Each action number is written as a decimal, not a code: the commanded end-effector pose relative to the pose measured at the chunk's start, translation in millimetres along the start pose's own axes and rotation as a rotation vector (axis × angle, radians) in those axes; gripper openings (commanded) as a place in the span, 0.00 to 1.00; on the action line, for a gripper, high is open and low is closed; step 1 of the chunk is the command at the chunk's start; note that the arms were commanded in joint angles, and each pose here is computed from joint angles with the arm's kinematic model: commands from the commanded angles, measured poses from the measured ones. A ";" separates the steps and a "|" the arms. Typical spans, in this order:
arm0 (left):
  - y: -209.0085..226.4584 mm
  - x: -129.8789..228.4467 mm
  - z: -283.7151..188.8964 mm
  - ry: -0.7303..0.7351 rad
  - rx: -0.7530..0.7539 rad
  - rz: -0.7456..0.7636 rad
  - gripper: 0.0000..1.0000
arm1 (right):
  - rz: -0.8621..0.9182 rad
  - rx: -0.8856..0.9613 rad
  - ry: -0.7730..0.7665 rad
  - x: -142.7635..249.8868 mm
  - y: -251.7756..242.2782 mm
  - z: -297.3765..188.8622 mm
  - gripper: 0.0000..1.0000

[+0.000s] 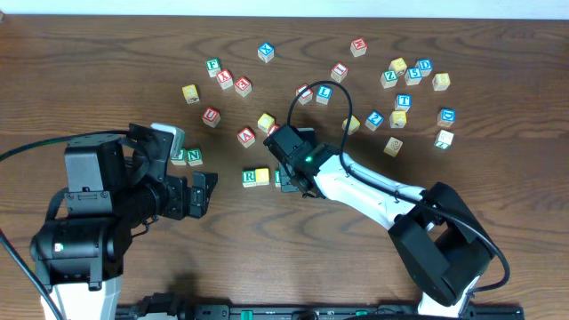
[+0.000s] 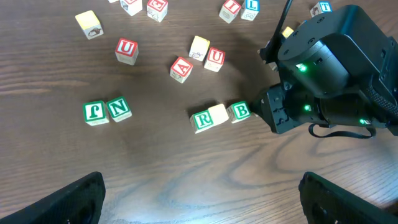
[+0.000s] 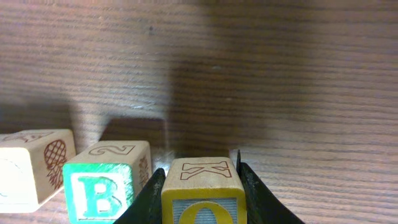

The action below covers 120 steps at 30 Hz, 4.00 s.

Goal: Spell out ROBOT
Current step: 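Carry the yellow O block to the right of the green B block, then lower the O block beside the B block and open the right gripper, then move the right gripper back over the blue T block in the pile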

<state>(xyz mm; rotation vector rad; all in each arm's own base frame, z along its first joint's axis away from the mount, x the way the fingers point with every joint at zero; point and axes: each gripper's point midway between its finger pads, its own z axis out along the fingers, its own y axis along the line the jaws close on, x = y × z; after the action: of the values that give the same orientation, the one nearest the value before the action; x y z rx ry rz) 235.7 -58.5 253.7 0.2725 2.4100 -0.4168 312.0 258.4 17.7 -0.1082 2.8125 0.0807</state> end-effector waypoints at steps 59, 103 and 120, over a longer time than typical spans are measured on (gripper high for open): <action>-2.0 -2.1 -2.3 -0.009 0.010 0.016 0.98 | -0.014 0.032 -0.095 1.8 5.9 6.4 0.37; -2.0 -2.1 -2.3 -0.009 0.010 0.017 0.98 | 0.530 0.262 -0.209 -112.1 -240.1 -89.3 0.60; -1.9 -2.1 -2.3 -0.009 0.009 0.016 0.98 | 0.458 0.171 0.013 -133.6 -248.2 -45.8 0.64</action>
<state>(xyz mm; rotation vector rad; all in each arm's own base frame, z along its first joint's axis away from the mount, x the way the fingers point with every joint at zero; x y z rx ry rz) 235.8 -58.5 253.7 0.2724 2.4097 -0.4162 429.2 14.3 92.3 0.6207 2.7403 -0.1184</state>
